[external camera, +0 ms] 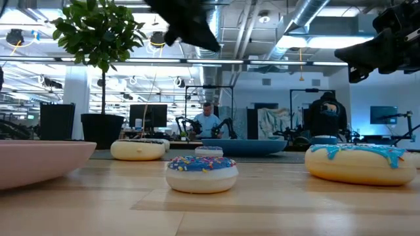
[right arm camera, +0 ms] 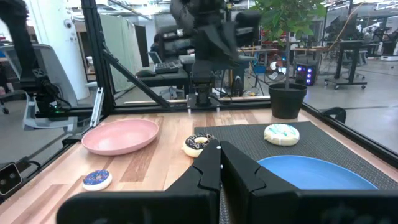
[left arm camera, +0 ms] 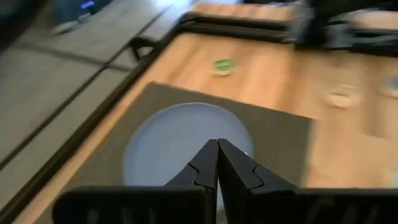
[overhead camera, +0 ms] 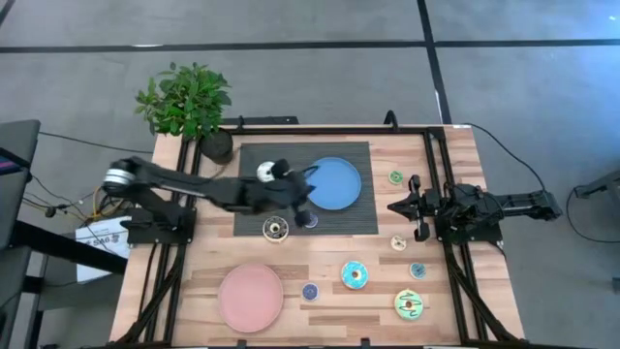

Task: Pick & Place donuts
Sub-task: Put the big white donut on the light orange plate, then put the small green donut on the blue plate

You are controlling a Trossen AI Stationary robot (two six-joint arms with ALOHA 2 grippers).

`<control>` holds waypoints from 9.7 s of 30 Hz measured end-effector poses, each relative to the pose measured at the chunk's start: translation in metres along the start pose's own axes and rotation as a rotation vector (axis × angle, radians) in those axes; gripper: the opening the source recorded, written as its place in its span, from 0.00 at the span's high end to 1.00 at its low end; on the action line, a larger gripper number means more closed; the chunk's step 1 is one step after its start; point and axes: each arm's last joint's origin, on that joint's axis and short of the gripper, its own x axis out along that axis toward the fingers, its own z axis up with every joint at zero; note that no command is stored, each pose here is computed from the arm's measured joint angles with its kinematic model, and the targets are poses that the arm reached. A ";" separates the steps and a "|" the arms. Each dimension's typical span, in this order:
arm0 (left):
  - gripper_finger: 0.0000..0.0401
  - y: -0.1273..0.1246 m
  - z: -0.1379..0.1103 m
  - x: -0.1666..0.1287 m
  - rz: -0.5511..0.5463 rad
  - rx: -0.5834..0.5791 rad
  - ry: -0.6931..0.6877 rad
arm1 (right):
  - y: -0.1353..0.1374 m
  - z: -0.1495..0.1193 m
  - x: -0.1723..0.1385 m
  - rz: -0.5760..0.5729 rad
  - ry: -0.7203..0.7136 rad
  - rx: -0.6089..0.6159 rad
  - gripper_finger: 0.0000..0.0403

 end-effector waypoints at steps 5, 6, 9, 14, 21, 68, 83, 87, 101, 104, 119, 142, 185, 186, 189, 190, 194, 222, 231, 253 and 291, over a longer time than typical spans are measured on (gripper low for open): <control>1.00 -0.019 0.013 0.031 0.077 0.062 0.150 | 0.000 0.000 0.000 0.000 0.000 0.000 1.00; 1.00 -0.019 0.013 0.035 0.092 0.060 0.195 | 0.000 0.000 0.000 0.000 -0.001 0.000 1.00; 0.97 -0.014 0.014 0.046 0.156 -0.008 0.324 | 0.000 0.000 0.000 0.000 0.000 0.000 1.00; 0.84 0.005 0.001 0.061 0.168 -0.069 0.515 | 0.000 0.000 0.000 0.000 0.000 0.000 1.00; 0.55 0.030 -0.019 0.072 0.064 -0.123 0.697 | 0.000 0.000 0.000 0.000 0.000 0.000 1.00; 0.33 0.146 -0.109 0.100 -0.011 -0.094 0.998 | 0.000 0.000 0.000 0.000 0.000 0.000 1.00; 0.66 0.146 -0.108 0.102 0.019 -0.100 0.974 | 0.000 0.000 0.000 0.000 -0.001 0.000 1.00; 0.73 0.146 -0.108 0.102 0.019 -0.102 0.974 | 0.000 0.000 0.000 0.000 0.000 0.000 1.00; 0.79 0.134 -0.071 0.091 0.048 -0.173 1.022 | 0.000 0.000 0.000 0.000 -0.001 0.000 1.00; 0.79 0.117 -0.056 0.080 0.059 -0.171 1.064 | 0.000 0.000 0.000 0.000 -0.001 0.000 1.00; 0.79 -0.044 -0.027 -0.056 -0.008 -0.186 1.054 | 0.000 0.000 0.000 0.000 0.000 0.000 1.00; 0.79 -0.146 -0.130 -0.182 -0.134 -0.047 0.907 | 0.000 0.000 0.000 0.000 0.000 0.000 1.00; 0.52 -0.148 -0.114 -0.172 -0.260 -0.092 0.968 | 0.000 0.000 0.000 0.000 0.000 0.000 1.00; 0.52 -0.146 -0.102 -0.172 -0.245 -0.093 0.958 | 0.000 0.000 0.000 0.000 0.000 0.000 1.00; 0.52 -0.134 -0.064 -0.170 -0.198 -0.105 0.919 | 0.000 0.000 0.000 0.000 0.000 0.000 1.00; 0.52 -0.130 -0.051 -0.169 -0.194 -0.112 0.901 | 0.000 0.000 0.000 0.000 -0.001 0.000 1.00; 0.52 -0.110 -0.002 -0.159 -0.208 -0.127 0.804 | 0.000 0.000 0.000 0.000 0.000 0.000 1.00; 0.52 -0.022 0.079 -0.023 -0.293 -0.017 0.305 | 0.001 0.000 0.000 0.011 0.000 0.140 1.00; 0.52 -0.012 0.022 -0.023 -0.274 0.010 0.346 | 0.000 0.039 -0.002 -0.104 -0.025 0.193 1.00; 0.52 0.095 -0.091 -0.150 -0.367 -0.290 0.003 | -0.094 0.089 0.097 -1.072 1.080 0.726 0.84; 0.52 0.105 -0.093 -0.161 -0.312 -0.433 -0.051 | -0.168 -0.036 0.078 -1.131 1.256 1.006 0.26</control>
